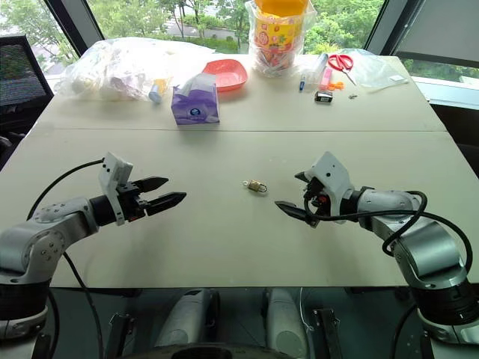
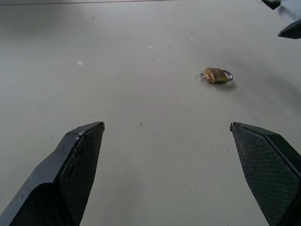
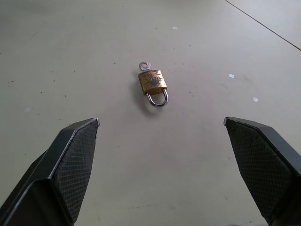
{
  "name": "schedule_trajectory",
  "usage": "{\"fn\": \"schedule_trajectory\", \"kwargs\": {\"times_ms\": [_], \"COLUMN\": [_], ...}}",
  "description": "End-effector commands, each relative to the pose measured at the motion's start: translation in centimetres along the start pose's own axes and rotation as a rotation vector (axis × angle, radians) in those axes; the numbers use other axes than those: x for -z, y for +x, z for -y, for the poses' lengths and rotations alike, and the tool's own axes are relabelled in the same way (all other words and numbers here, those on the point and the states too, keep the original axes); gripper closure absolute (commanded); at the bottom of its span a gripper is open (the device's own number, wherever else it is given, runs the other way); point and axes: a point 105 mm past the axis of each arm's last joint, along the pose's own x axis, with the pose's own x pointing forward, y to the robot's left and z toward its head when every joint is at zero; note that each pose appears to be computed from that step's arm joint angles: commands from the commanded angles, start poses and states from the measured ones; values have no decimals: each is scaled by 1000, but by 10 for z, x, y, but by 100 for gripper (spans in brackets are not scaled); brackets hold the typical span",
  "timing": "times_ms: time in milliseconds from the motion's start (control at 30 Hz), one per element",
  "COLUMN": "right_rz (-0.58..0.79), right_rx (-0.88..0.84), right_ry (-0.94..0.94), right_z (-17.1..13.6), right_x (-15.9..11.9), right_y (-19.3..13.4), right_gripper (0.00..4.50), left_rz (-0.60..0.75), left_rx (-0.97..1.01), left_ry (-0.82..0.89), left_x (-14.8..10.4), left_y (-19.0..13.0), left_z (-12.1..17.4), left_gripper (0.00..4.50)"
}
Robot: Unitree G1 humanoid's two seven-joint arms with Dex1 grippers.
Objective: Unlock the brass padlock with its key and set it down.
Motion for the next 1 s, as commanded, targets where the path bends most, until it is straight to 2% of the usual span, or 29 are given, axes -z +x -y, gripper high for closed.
{"fn": "schedule_trajectory", "kwargs": {"times_ms": [33,433,533,633,767,867,1000], "right_rz": [23,16,28,-11,-57,-80,-123], "right_rx": [15,46,64,-4,-112,-142,-158], "right_ry": [-50,-108,-132,-138,-156,-126,-125], "right_z": [1,4,10,6,2,10,12], "right_x": [-10,-14,-21,-19,-23,-29,-33], "right_y": [-4,-2,4,11,25,39,59], "right_gripper": [5,5,5,5,5,5,5], "left_rz": [50,39,30,30,-53,-184,-183], "left_rx": [2,15,21,77,209,239,270], "left_ry": [27,28,73,126,233,358,380], "left_x": [-11,-11,-14,-20,-29,-21,-22], "left_y": [-3,0,1,1,-5,-7,-3], "left_z": [1,1,-1,2,10,8,14], "left_gripper": [0,0,0,0,0,0,0]}}
